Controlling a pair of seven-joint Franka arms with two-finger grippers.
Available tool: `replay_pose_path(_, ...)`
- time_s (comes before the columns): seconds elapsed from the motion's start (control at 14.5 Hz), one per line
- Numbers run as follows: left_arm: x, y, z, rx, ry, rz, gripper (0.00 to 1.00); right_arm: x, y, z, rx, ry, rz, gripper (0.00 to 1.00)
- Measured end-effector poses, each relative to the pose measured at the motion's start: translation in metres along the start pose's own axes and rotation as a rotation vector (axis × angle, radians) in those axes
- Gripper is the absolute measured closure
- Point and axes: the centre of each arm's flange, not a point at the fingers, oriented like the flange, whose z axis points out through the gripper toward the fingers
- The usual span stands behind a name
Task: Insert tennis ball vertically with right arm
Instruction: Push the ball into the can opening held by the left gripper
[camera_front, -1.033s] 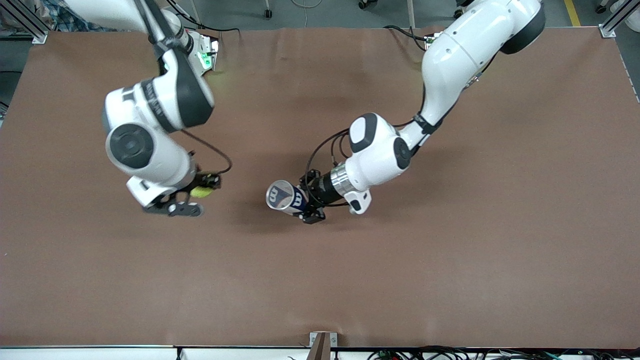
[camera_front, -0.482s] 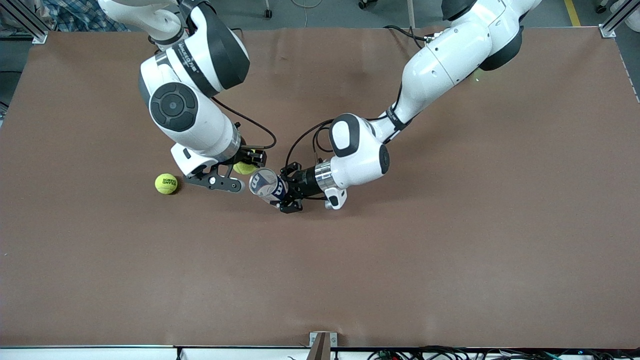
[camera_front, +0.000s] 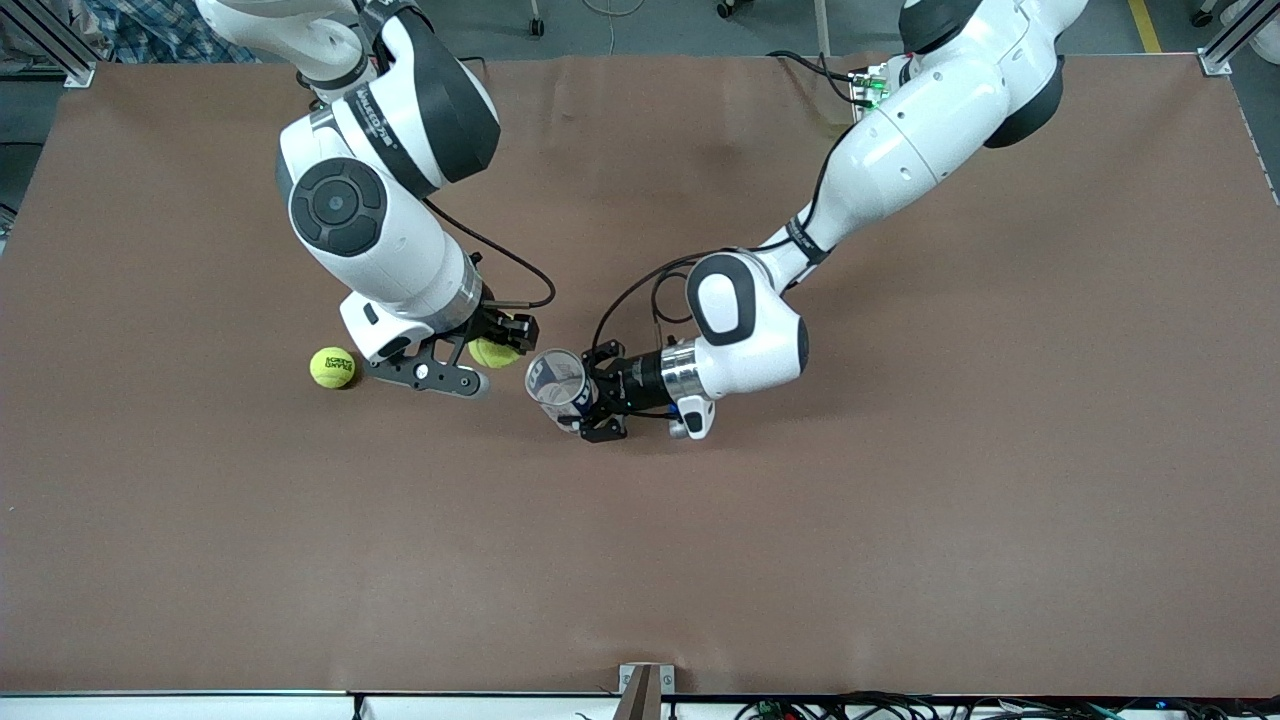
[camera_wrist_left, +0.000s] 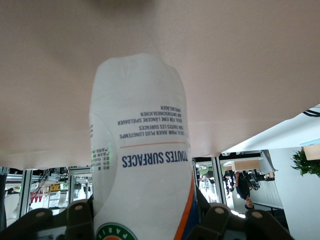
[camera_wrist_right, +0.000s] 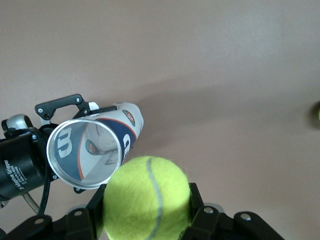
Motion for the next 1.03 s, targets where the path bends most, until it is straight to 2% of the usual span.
replay_pose_path(0.21, 0.011, 0.002, -0.004, 0.018, -0.009, 0.008, 0.34, 0.006, -0.008, 0.001, 0.034, 0.042, -0.003, 0.34)
replay_pose_path(0.62, 0.026, -0.002, -0.003, 0.045, -0.019, -0.017, 0.34, 0.000, -0.030, 0.010, 0.071, 0.082, 0.020, 0.34)
replay_pose_path(1.03, 0.038, 0.006, -0.011, 0.045, -0.027, -0.017, 0.34, -0.018, -0.061, 0.040, 0.066, 0.077, 0.007, 0.34)
